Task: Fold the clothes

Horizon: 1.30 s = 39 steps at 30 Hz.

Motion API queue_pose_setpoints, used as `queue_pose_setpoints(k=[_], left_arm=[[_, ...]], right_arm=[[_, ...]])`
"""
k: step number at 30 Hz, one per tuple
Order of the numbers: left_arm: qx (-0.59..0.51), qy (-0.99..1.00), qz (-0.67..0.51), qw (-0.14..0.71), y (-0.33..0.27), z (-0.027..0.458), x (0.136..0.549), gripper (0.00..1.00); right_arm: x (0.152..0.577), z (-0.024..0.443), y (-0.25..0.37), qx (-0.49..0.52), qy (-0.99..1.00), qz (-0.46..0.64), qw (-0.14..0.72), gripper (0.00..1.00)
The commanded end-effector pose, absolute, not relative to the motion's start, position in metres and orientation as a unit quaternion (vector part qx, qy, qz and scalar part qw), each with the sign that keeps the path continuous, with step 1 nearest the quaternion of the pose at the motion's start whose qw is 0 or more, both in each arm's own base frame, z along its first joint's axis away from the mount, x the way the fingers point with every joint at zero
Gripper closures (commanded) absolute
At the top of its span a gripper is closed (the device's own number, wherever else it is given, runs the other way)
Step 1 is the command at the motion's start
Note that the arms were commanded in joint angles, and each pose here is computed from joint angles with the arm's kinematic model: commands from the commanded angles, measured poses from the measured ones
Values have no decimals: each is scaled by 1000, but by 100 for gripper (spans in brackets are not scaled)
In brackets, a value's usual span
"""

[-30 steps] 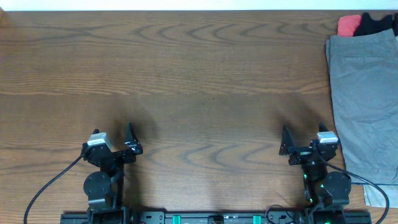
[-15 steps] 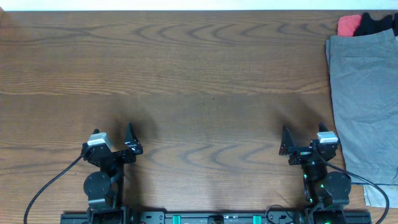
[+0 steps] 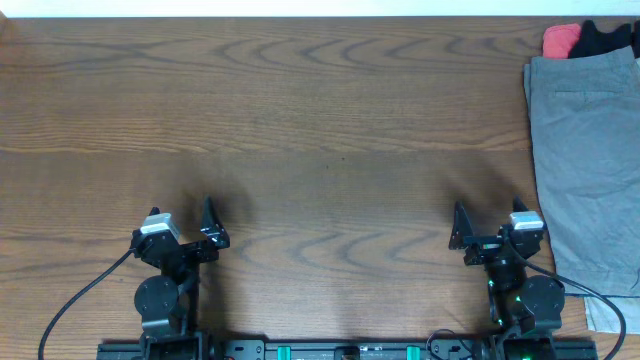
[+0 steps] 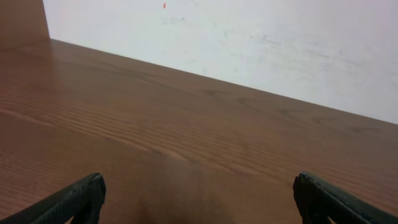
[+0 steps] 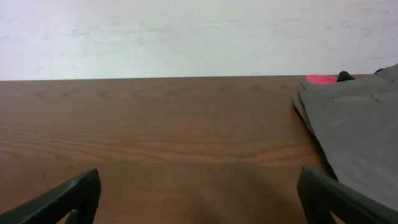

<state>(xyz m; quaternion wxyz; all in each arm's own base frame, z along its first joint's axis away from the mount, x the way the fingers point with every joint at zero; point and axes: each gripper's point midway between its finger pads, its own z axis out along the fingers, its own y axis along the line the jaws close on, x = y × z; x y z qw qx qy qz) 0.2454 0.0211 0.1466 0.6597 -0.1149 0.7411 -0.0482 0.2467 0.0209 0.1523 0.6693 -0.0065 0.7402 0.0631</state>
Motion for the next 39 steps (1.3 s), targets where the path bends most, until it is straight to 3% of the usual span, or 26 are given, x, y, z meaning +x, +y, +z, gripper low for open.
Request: queue_pose_setpoints(k=[1, 35, 39], left_arm=[[-114, 759, -55, 638, 18, 131, 244, 2], [-114, 759, -55, 638, 18, 131, 244, 2], [-114, 759, -55, 638, 18, 131, 244, 2]], right_arm=[[247, 150, 20, 0, 743, 66, 666, 1], [247, 155, 20, -1, 736, 67, 673, 1], [243, 163, 47, 15, 725, 191, 662, 1]])
